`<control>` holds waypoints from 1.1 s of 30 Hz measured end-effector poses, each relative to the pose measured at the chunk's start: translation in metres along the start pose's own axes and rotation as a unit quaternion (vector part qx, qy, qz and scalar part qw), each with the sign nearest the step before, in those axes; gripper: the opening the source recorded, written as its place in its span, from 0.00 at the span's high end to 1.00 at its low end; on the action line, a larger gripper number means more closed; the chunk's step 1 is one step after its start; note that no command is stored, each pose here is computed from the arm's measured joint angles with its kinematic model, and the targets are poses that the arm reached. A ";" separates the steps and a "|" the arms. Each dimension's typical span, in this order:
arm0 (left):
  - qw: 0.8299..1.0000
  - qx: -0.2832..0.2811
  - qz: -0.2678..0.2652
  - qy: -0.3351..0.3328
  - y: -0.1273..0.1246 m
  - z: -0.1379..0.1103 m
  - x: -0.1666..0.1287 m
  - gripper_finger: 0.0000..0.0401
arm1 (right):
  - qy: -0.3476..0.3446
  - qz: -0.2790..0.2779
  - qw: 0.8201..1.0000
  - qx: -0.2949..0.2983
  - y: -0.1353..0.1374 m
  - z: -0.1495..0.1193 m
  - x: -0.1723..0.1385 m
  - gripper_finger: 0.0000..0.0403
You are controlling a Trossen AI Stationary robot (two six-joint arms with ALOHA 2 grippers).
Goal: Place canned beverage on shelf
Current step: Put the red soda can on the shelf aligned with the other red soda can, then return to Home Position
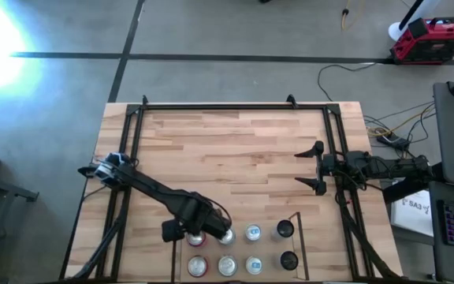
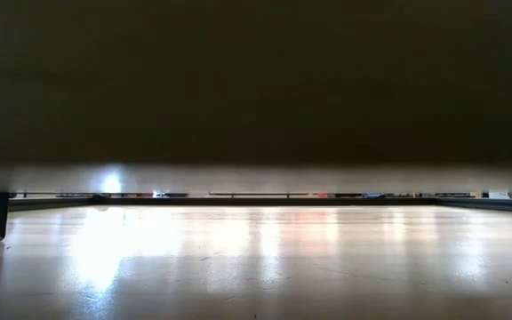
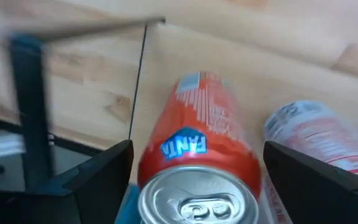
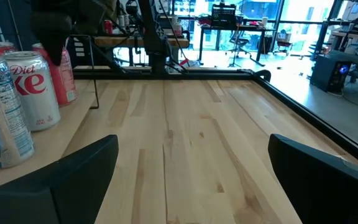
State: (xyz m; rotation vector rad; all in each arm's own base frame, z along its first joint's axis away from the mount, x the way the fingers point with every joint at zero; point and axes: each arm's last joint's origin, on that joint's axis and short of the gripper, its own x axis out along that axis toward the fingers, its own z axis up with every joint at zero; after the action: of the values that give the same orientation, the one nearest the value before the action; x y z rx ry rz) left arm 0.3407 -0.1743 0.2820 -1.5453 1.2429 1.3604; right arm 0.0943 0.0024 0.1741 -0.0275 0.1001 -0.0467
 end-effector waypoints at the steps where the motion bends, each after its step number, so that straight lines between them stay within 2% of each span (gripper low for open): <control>1: 1.000 0.000 -0.002 -0.009 0.001 0.001 -0.004 0.14 | 0.000 0.000 1.000 0.000 0.000 0.000 0.000 0.01; 5: 0.998 0.006 -0.022 -0.057 0.002 0.008 -0.023 0.14 | 0.000 0.000 1.000 0.000 0.000 0.000 0.000 0.01; 8: 0.993 0.021 -0.059 -0.097 0.000 0.014 -0.038 0.14 | 0.000 0.000 1.000 0.000 0.000 0.000 0.000 0.01; 12: 0.976 0.059 -0.125 -0.169 -0.012 0.029 -0.051 0.14 | 0.000 0.000 1.000 0.000 0.000 0.000 0.000 0.01; 15: 0.962 0.087 -0.145 -0.216 -0.025 0.045 -0.057 0.14 | 0.000 0.000 1.000 0.000 0.000 0.000 0.000 0.01; 19: 0.956 0.106 -0.158 -0.226 -0.047 0.071 -0.065 0.14 | 0.000 0.000 1.000 0.000 0.000 0.000 0.000 0.01; 22: 0.940 0.158 -0.204 -0.222 -0.069 0.083 -0.073 0.14 | 0.000 0.000 1.000 0.000 0.000 0.000 0.000 0.01; 23: 0.928 0.185 -0.226 -0.230 -0.077 0.086 -0.076 0.14 | 0.000 0.000 1.000 0.000 0.000 0.000 0.000 0.01; 25: 0.893 0.247 -0.272 -0.258 -0.094 0.091 -0.082 0.14 | 0.000 0.000 1.000 0.000 0.000 0.000 0.000 0.01; 28: 0.820 0.340 -0.345 -0.305 -0.116 0.095 -0.097 0.14 | 0.000 0.000 1.000 0.000 0.000 0.000 0.000 0.01; 30: 0.767 0.381 -0.389 -0.340 -0.127 0.094 -0.110 0.14 | 0.000 0.000 1.000 0.000 0.000 0.000 0.000 0.01; 31: 0.746 0.395 -0.404 -0.353 -0.129 0.094 -0.116 0.14 | 0.000 0.000 1.000 0.000 0.000 0.000 0.000 0.01; 32: 0.730 0.404 -0.414 -0.363 -0.131 0.093 -0.121 0.14 | 0.000 0.000 1.000 0.000 0.000 0.000 0.000 0.01; 33: 0.722 0.409 -0.420 -0.368 -0.131 0.092 -0.124 0.14 | 0.000 0.000 1.000 0.000 0.000 0.000 0.000 0.01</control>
State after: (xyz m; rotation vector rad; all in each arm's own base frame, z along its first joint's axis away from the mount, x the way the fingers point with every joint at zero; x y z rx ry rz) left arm 0.4430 -0.0266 0.3765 -0.6055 0.3715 0.5233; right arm 0.0943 0.0024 0.1741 -0.0272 0.1002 -0.0468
